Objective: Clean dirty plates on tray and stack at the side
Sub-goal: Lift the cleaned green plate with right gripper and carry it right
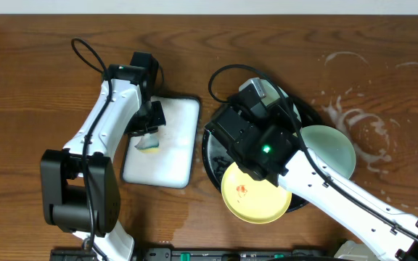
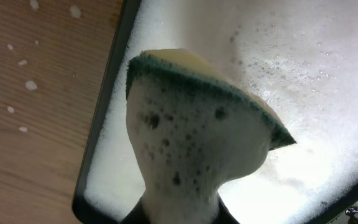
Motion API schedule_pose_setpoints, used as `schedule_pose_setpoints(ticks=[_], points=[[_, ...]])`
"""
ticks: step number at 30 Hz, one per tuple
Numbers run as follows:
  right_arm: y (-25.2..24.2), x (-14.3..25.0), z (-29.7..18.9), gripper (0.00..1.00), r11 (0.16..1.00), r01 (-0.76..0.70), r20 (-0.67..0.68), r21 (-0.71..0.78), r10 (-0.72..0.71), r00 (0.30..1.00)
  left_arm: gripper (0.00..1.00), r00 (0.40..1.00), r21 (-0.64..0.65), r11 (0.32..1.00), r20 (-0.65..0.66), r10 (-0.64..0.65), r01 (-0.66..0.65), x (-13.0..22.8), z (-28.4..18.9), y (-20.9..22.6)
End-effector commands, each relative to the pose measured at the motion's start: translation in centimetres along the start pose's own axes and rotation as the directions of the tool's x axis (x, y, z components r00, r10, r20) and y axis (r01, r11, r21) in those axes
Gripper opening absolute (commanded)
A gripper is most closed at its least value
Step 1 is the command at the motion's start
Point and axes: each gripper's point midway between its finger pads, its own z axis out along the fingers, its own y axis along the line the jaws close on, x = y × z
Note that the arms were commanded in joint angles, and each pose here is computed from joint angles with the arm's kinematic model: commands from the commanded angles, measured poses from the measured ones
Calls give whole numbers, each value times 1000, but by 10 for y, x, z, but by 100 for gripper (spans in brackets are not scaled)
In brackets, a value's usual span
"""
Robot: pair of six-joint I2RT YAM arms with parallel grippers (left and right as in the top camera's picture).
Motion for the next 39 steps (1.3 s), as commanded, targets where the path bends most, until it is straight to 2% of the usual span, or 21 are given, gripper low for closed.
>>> schedule_pose_setpoints(ticks=[1, 39], points=[[-12, -4, -7, 1, 999, -12, 22, 38, 11, 1000, 13, 1000, -14, 1000, 7, 5, -5, -1, 0, 3], [-12, -3, -6, 1, 999, -25, 19, 36, 24, 1000, 13, 1000, -17, 1000, 1, 6, -6, 1, 0, 4]])
